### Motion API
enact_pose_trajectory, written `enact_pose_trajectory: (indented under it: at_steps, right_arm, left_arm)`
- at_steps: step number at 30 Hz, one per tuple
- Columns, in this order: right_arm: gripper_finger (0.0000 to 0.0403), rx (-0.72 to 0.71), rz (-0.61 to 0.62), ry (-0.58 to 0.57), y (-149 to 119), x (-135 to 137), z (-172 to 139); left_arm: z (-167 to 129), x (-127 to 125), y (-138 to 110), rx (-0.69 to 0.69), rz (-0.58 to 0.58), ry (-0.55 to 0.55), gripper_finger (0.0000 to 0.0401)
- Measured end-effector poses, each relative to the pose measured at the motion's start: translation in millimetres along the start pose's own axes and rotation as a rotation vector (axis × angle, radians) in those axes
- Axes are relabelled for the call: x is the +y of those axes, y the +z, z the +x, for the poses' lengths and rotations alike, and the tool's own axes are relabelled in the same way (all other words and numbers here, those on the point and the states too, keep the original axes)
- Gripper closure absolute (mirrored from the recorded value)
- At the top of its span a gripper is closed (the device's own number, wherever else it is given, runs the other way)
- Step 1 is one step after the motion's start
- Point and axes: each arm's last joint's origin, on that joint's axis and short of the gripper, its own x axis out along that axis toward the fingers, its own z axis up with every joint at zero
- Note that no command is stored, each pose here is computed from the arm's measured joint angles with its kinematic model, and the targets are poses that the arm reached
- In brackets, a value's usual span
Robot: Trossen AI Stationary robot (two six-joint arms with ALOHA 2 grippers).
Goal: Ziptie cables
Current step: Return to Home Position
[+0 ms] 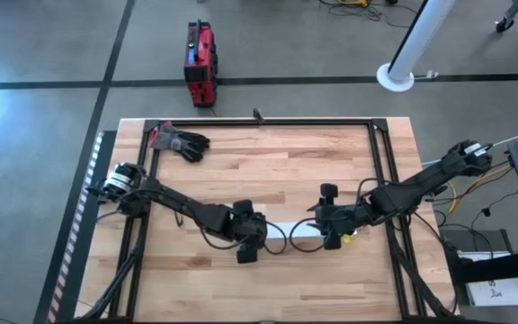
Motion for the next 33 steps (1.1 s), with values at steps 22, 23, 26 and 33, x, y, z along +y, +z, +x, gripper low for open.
enact_pose_trajectory:
  at_steps: [22, 23, 26, 33]
  right_arm:
    - [0.0259, -0.171, 0.294, 0.296, -65, 36, 27]
    - [0.0267, -0.172, 0.292, 0.298, -65, 37, 27]
    - [0.0296, -0.173, 0.285, 0.299, -65, 38, 26]
    - [0.0374, -0.224, 0.210, 0.299, -51, 38, 21]
  left_arm:
    - [31, 0, -74, 0.114, -0.237, 0.154, 0.0090]
    - [28, -1, -77, 0.112, -0.224, 0.158, 0.0090]
    - [14, -6, -87, 0.097, -0.185, 0.163, 0.0091]
    - [-45, 4, -103, -0.137, -0.232, 0.135, 0.0106]
